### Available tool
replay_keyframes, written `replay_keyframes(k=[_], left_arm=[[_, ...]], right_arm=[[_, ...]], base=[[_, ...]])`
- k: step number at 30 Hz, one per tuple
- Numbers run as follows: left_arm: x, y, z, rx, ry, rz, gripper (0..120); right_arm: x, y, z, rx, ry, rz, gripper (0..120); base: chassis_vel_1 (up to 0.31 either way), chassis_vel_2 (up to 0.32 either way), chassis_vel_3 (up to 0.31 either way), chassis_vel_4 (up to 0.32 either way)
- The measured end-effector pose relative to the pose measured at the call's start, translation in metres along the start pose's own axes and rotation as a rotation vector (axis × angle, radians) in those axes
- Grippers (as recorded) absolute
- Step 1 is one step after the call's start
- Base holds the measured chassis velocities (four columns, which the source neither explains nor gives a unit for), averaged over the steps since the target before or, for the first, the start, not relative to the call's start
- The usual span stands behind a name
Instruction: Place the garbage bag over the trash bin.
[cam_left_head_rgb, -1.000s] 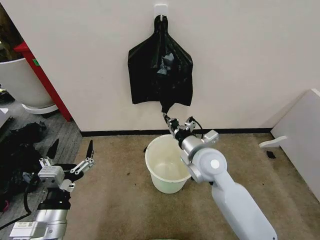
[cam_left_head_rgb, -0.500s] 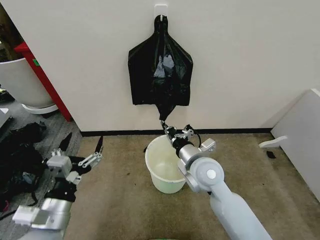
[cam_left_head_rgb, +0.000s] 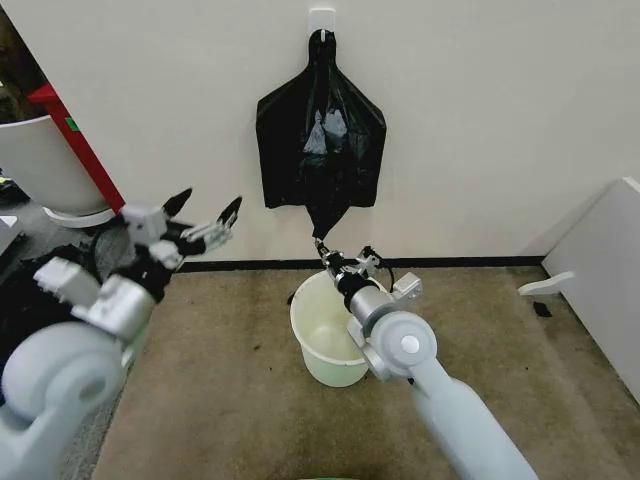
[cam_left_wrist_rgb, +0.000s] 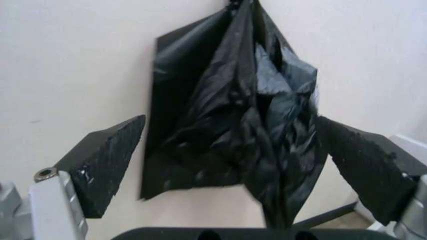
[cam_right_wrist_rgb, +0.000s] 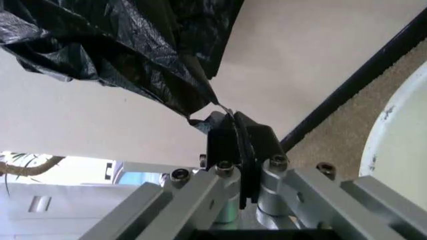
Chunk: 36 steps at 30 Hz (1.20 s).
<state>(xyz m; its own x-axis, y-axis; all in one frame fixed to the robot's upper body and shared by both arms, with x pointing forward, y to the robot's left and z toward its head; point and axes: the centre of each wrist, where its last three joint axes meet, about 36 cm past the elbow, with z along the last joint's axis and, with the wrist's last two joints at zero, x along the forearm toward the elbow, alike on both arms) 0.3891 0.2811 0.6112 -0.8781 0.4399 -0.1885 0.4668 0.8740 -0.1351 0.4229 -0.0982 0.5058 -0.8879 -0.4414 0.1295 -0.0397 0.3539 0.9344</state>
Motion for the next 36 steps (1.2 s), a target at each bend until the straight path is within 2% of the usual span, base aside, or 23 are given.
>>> replay_keyframes(k=[2,3,6,9,10,14,16,22,28,33,36], left_arm=[[-0.017,-0.001,0.002,0.024,0.015,0.004,100],[-0.017,-0.001,0.002,0.024,0.015,0.004,100],[-0.060,-0.006,0.002,0.045,0.006,-0.006,100],[-0.096,-0.021,0.007,0.073,0.023,-0.005,100],[-0.096,-0.021,0.007,0.073,0.023,-0.005,100],[-0.131,-0.036,0.009,0.086,0.036,0.010,100],[-0.146,-0.044,0.007,0.072,0.037,-0.010,100],[-0.164,-0.059,0.003,0.026,0.078,-0.061,100],[-0.163,-0.065,0.003,-0.004,0.131,-0.102,100],[-0.168,-0.062,0.005,-0.013,0.144,-0.128,93],[-0.171,-0.062,0.002,-0.017,0.145,-0.146,81]], right_arm=[[-0.002,0.000,-0.001,0.008,0.000,-0.002,0],[-0.002,0.000,-0.001,0.008,0.000,-0.002,0],[-0.007,0.001,-0.003,0.023,-0.001,-0.009,0],[-0.010,0.001,-0.005,0.029,-0.002,-0.008,0],[-0.010,0.001,-0.005,0.029,-0.002,-0.008,0],[-0.009,-0.001,-0.007,0.030,-0.013,-0.003,0],[-0.009,-0.002,-0.007,0.030,-0.015,-0.003,0],[-0.007,-0.002,-0.004,0.030,-0.007,-0.004,0],[-0.008,-0.002,-0.002,0.034,-0.004,-0.005,0],[-0.009,0.000,0.000,0.034,0.000,-0.009,0],[-0.009,0.001,0.001,0.035,0.004,-0.011,0]], base=[[0.000,0.000,0.000,0.000],[0.000,0.000,0.000,0.000],[0.000,0.000,0.000,0.000],[0.000,0.000,0.000,0.000],[0.000,0.000,0.000,0.000],[0.000,0.000,0.000,0.000],[0.000,0.000,0.000,0.000],[0.000,0.000,0.000,0.000],[0.000,0.000,0.000,0.000],[0.000,0.000,0.000,0.000],[0.000,0.000,0.000,0.000]])
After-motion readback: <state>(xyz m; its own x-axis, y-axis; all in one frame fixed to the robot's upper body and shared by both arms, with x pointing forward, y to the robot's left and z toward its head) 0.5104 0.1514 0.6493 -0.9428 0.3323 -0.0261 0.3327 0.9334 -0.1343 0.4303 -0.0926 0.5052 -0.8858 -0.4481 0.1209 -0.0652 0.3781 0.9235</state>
